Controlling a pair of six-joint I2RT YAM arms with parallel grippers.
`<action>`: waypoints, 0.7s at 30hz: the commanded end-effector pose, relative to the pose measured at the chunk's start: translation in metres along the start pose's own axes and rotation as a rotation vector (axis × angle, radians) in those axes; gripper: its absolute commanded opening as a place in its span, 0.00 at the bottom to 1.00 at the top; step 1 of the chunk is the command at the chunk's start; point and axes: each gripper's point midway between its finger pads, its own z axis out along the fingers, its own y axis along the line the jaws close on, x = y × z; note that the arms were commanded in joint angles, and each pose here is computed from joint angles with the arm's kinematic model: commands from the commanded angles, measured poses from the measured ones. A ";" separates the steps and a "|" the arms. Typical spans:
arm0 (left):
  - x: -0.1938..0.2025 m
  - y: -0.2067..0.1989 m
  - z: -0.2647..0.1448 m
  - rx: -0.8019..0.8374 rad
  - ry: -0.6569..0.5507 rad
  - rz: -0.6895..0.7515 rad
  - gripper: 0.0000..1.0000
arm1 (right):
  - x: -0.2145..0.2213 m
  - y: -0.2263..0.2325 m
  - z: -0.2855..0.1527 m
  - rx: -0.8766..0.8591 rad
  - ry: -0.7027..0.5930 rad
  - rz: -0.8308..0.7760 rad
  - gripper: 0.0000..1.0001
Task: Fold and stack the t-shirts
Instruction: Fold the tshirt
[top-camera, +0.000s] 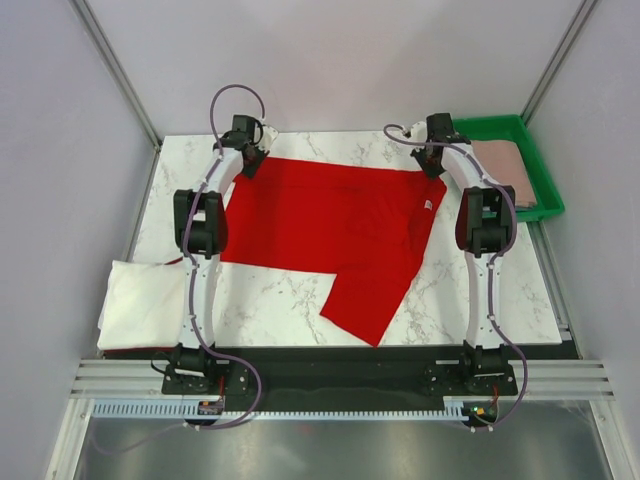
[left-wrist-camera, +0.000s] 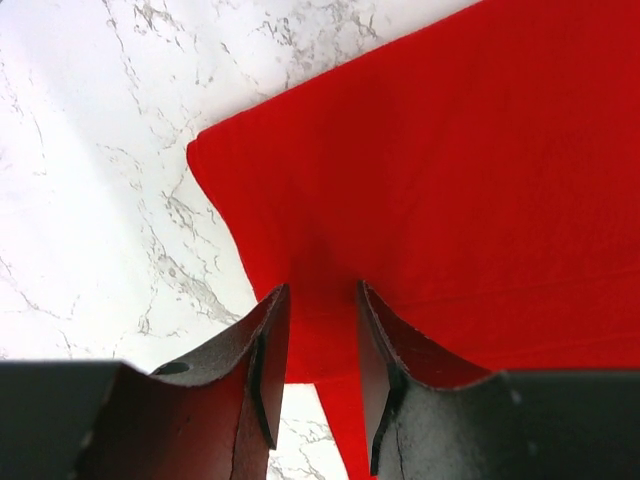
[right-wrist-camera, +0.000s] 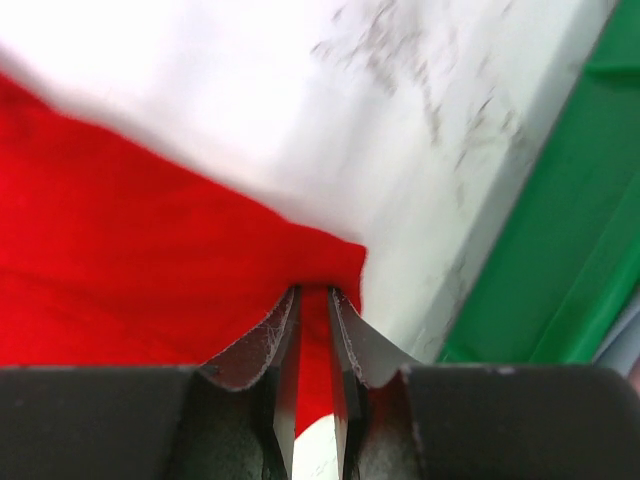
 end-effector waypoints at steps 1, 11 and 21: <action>0.012 -0.001 0.007 -0.011 0.054 0.047 0.40 | -0.012 -0.018 0.013 0.066 -0.020 -0.012 0.24; 0.018 -0.001 0.013 -0.020 0.077 0.044 0.39 | -0.043 -0.048 0.043 0.200 -0.123 -0.048 0.28; 0.005 0.003 0.021 -0.052 0.045 0.047 0.38 | -0.091 -0.070 0.046 0.299 -0.320 0.008 0.35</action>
